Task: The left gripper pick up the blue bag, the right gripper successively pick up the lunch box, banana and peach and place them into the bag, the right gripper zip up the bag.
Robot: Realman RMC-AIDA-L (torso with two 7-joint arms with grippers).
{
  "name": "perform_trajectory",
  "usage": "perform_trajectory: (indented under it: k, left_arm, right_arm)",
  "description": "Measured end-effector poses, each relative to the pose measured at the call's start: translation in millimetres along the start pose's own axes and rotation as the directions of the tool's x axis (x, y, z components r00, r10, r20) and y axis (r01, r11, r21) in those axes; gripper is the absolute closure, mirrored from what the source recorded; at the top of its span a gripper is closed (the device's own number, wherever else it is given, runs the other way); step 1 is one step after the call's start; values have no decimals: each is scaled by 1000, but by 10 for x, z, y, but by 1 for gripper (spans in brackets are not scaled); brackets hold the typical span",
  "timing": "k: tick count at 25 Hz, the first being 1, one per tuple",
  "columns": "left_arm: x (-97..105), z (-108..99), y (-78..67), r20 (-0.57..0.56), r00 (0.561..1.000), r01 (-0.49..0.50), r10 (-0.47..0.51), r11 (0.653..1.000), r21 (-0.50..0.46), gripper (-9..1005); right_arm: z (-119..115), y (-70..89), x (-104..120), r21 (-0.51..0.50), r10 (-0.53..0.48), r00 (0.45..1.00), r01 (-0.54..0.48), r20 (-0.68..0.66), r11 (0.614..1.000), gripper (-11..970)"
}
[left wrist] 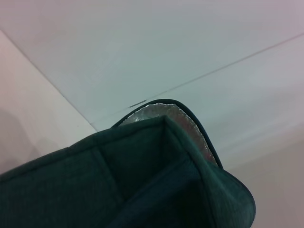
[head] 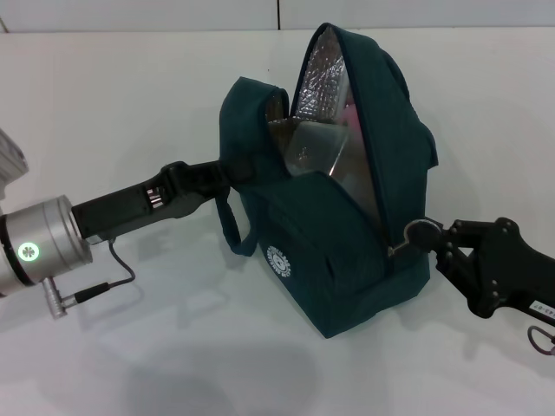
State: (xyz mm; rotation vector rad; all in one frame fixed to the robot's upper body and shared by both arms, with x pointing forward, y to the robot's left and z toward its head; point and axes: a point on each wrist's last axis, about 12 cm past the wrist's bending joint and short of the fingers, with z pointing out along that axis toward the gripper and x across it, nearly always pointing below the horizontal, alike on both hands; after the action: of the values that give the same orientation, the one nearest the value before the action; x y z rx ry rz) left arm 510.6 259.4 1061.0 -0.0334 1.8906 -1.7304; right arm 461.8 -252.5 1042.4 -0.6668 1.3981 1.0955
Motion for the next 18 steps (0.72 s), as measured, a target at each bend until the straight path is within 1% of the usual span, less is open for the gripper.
perform_trajectory:
  k: [5,9,12,13,14,15,16,18]
  left_arm:
    - [35,39,-5,-1,998,-69,69,998,12,871]
    - [69,61,-44,-7,991,-135,136,989,52,861]
    - [85,70,-95,-9,979,-204,205,974,99,855]
    - [87,71,-135,5,968,-251,252,959,134,852]
    - [85,67,-155,15,962,-272,272,951,150,850]
    - [85,67,-155,15,962,-272,272,951,150,810]
    - [83,55,-191,37,951,-310,308,934,177,771]
    - [83,55,-191,37,951,-310,308,934,177,691]
  right_arm:
    - [56,-8,-33,-21,-15,1000,15,9,1000,942]
    - [69,-15,-42,-25,-18,1000,18,10,1000,942]
    - [88,-24,-53,-31,-21,1000,22,10,999,942]
    - [95,-27,-58,-33,-24,1000,24,11,999,942]
    - [95,-27,-58,-33,-24,1000,24,11,999,942]
    - [104,-31,-68,-36,-27,1000,28,14,999,942]
    - [112,-34,-78,-38,-32,999,32,17,999,942]
    - [134,-42,-105,-46,-43,999,44,26,998,942]
